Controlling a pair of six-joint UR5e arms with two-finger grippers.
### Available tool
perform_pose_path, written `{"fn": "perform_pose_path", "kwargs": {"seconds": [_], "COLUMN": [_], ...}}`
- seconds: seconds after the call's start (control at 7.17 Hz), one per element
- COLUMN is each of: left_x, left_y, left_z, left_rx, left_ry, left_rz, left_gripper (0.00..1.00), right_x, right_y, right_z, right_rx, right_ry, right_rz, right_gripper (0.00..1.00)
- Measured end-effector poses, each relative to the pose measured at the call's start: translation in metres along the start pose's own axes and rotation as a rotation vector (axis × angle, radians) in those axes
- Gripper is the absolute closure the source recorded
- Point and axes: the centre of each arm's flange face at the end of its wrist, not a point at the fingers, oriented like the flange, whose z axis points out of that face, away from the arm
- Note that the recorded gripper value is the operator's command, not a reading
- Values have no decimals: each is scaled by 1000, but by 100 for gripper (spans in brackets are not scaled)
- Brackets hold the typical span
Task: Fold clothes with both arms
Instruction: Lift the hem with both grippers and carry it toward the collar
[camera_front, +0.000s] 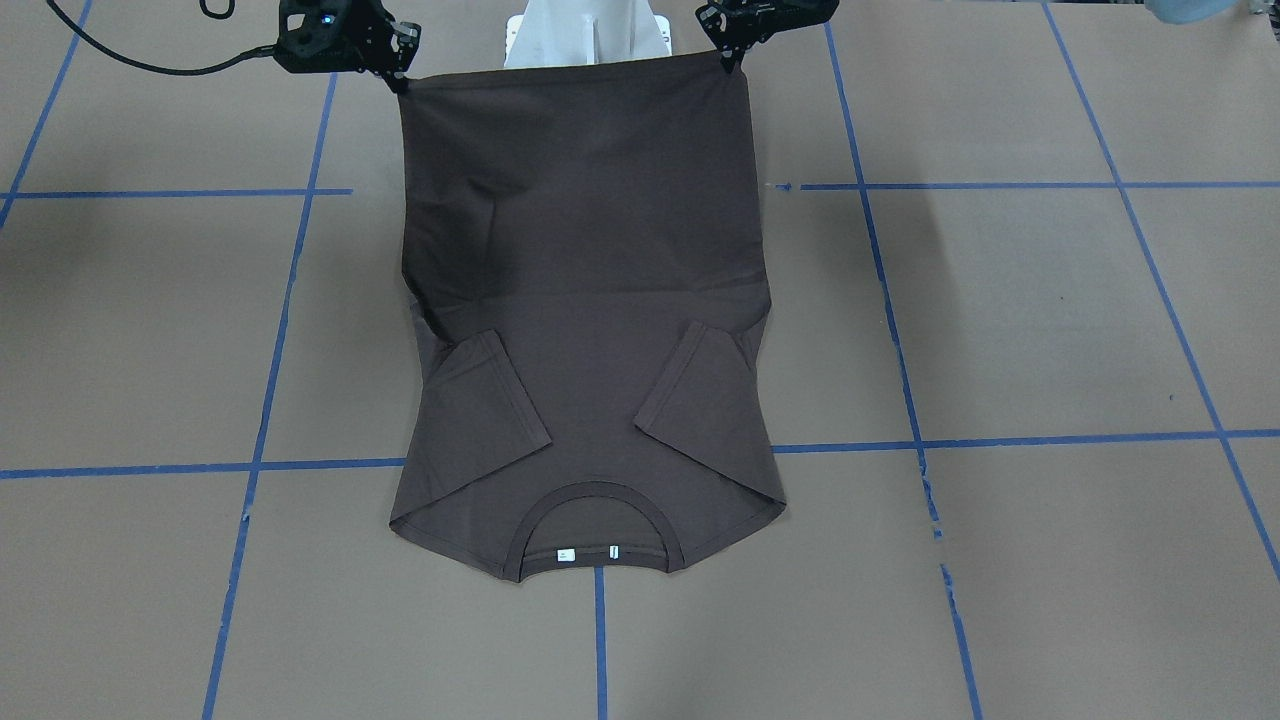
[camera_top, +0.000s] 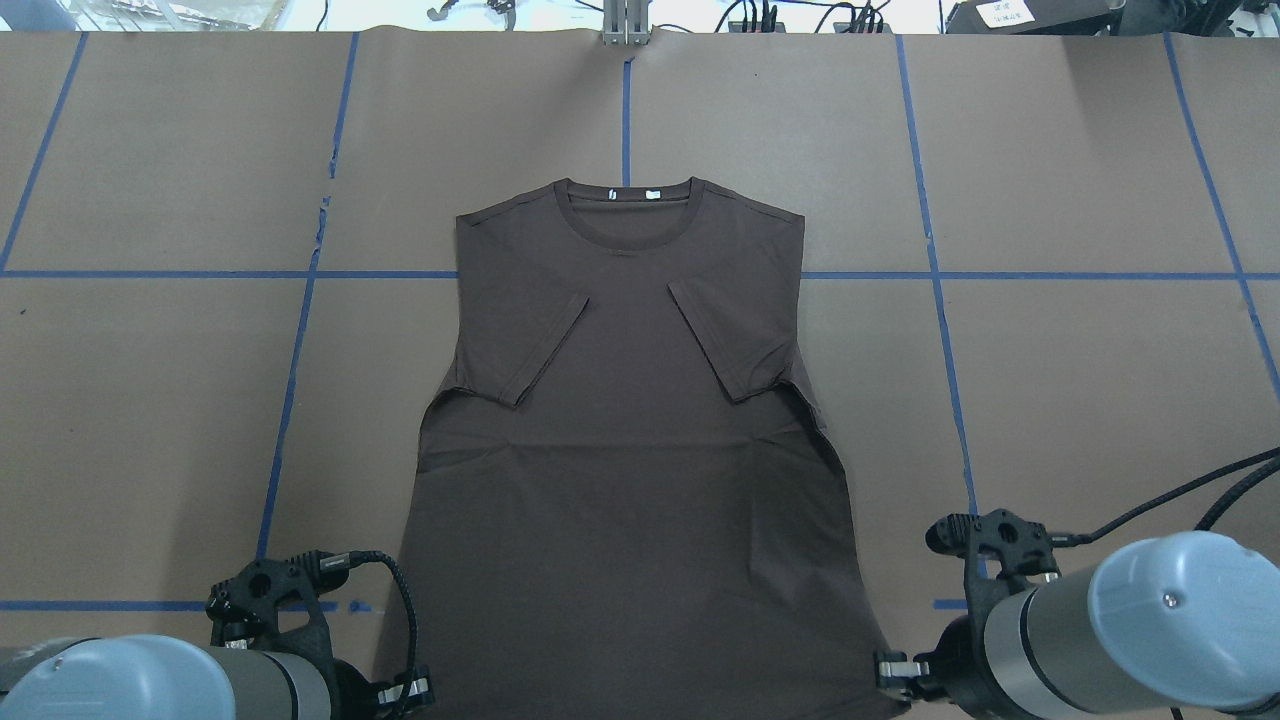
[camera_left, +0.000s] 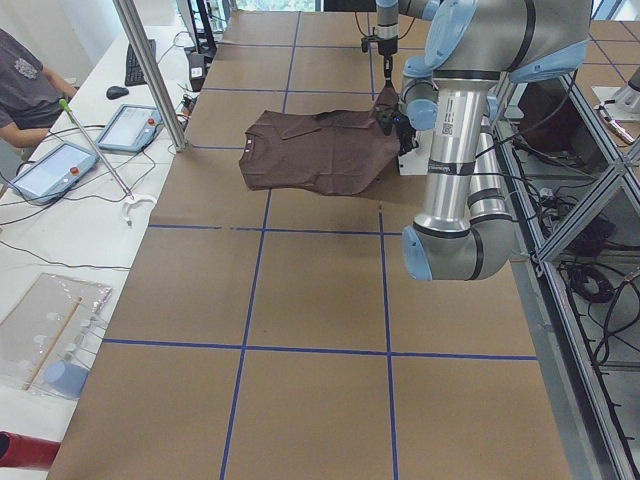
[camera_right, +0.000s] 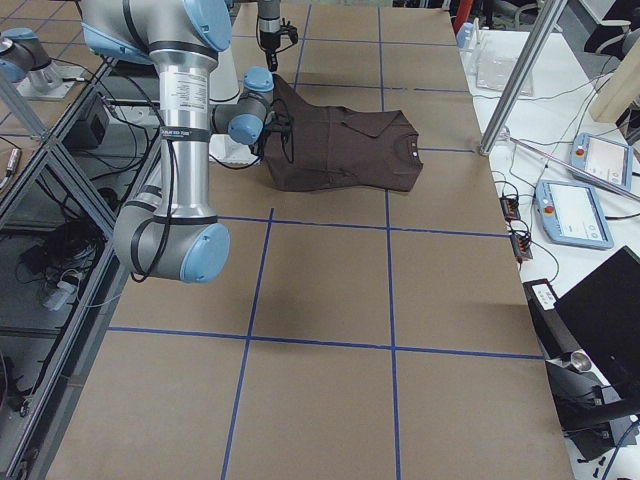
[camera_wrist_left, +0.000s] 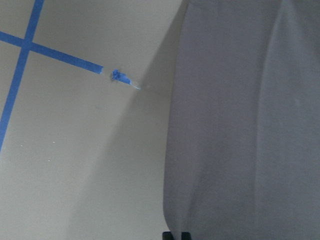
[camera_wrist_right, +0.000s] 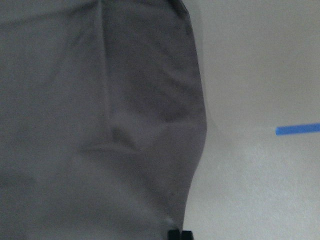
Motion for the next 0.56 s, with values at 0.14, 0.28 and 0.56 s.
{"fn": "perform_pose_path", "kwargs": {"seconds": [0.14, 0.28, 0.56], "left_x": [9, 20, 47], "left_y": [-26, -57, -133], "left_z": [-11, -19, -22], "left_rx": [47, 101, 191], "left_ry": [28, 46, 33], "left_rz": [14, 35, 74], "left_gripper": [100, 100, 100], "right_x": [-7, -9, -33], "right_y": [-29, -62, -132], "right_z": [-10, -20, -26], "right_rx": [58, 119, 231], "right_ry": [-25, -37, -53], "right_rz": [4, -1, 17], "right_gripper": [100, 100, 100]}}
